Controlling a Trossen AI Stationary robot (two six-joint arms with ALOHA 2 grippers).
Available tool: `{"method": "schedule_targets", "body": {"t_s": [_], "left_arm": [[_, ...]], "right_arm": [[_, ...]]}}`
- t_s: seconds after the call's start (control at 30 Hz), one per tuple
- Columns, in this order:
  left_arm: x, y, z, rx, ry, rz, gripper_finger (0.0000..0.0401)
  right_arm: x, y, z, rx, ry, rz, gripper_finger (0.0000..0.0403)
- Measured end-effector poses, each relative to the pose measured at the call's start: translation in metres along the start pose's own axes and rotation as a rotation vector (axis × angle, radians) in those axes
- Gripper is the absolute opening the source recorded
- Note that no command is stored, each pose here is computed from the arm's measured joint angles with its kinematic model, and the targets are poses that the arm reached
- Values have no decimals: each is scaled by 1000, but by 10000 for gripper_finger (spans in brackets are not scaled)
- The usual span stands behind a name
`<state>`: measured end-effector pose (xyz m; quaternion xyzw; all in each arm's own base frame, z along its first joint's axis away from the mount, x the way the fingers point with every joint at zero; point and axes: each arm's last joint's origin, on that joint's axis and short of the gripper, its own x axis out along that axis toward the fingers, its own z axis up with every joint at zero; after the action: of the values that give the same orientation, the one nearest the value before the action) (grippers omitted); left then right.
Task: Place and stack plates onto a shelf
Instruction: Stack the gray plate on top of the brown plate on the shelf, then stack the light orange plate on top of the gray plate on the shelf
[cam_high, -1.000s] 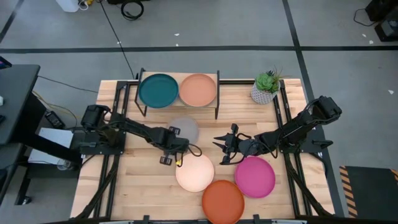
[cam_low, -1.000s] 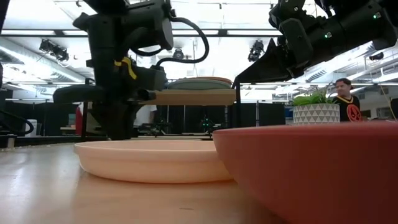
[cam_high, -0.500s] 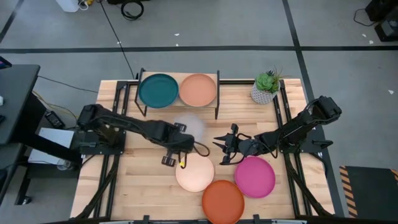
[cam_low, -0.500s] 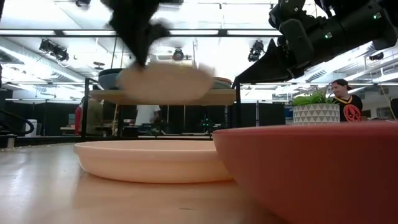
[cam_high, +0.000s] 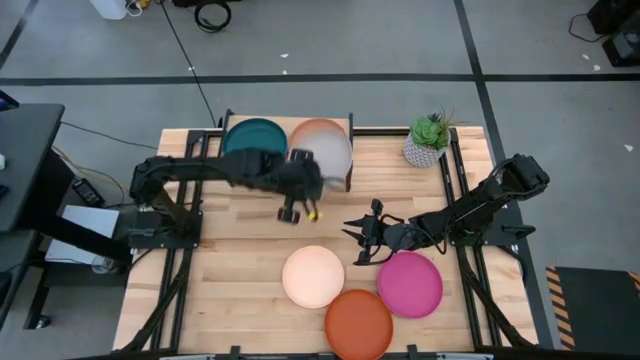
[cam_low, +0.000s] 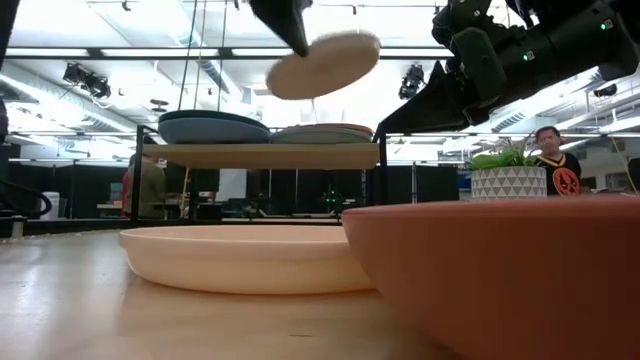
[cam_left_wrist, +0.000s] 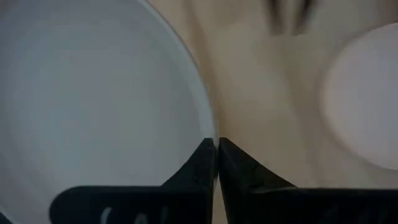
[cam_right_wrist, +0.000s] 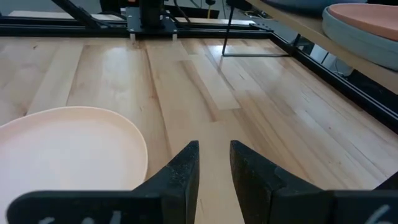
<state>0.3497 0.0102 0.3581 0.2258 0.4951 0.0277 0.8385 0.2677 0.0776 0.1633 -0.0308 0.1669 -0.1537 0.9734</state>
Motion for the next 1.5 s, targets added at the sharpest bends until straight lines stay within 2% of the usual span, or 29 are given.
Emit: {"method": "schedule_targets", "body": {"t_s": [0.23, 0.4, 0.5, 0.7, 0.8, 0.9, 1.03, 1.13, 1.23, 1.33, 1.4, 1.5], "left_arm": [[35, 50, -13, -12, 0, 33, 14], [60, 71, -28, -56, 62, 13, 20], [71, 80, -33, -88, 82, 24, 48], [73, 81, -35, -83, 140, 84, 139], [64, 74, -28, -40, 160, 133, 176], [45, 62, -15, 1, 118, 129, 195], [25, 46, 2, 49, 60, 123, 195], [17, 45, 4, 26, 67, 143, 187], [14, 42, 1, -46, 52, 12, 179], [12, 24, 5, -118, -7, -241, 172], [15, 2, 9, -111, -19, -339, 170], [30, -44, 10, -17, 48, -383, 167]], "right_arm": [[0, 0, 0, -3, 0, -2, 96], [-1, -1, -4, -11, 7, -6, 96], [-1, -2, -4, -8, 5, -10, 96], [-1, -2, -4, -7, 5, -10, 96], [-1, -2, -4, -7, 5, -10, 96], [-1, -2, -4, -7, 5, -11, 97], [-1, -2, -4, -3, -3, -15, 96], [-1, -2, -3, 4, -14, -11, 96], [-1, -1, -3, 4, -11, 0, 96], [-1, -1, -3, 0, -10, 0, 96], [-1, -1, -3, -3, -8, 0, 96], [-1, -1, -4, -8, -3, -1, 96]]}}
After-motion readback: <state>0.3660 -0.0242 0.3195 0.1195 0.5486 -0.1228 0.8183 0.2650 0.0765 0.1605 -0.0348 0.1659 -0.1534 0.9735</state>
